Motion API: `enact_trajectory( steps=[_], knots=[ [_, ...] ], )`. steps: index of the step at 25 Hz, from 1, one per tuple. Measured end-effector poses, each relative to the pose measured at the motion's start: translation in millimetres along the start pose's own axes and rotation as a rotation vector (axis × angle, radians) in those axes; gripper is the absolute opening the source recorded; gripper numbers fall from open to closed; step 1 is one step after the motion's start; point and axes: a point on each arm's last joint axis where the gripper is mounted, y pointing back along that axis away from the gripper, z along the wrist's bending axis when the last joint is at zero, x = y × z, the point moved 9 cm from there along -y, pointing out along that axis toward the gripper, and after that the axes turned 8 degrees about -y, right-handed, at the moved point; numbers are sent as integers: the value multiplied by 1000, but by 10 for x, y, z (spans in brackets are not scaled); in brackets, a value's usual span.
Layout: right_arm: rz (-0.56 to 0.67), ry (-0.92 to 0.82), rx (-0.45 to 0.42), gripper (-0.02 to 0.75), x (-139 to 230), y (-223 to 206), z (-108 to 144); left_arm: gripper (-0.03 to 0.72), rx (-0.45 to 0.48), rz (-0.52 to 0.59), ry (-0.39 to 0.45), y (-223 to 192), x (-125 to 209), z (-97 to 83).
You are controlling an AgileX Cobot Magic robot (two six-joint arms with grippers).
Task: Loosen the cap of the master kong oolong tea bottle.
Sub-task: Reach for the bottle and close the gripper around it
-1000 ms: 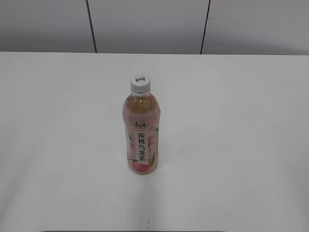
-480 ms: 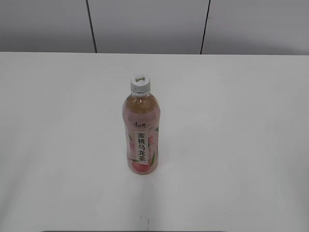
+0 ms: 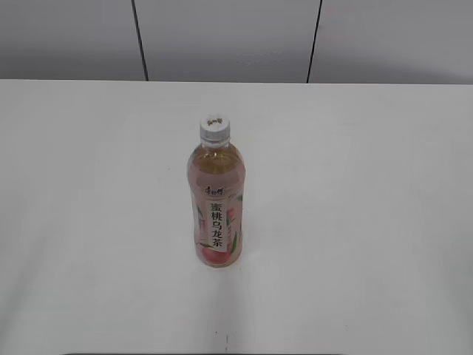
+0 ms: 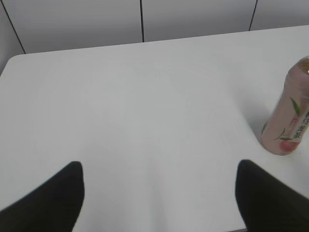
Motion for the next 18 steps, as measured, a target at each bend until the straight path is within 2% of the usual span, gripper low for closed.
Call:
enact_trajectory(
  steps=[13, 15, 18],
  knots=[
    [0, 0, 0, 524, 0, 0, 0, 571, 14, -2, 0, -5, -35, -9],
    [0, 0, 0, 524, 0, 0, 0, 571, 2, -67, 2, 14, -207, 23],
    [0, 0, 0, 524, 0, 0, 0, 571, -20, -263, 26, 55, -641, 86]
  ],
)
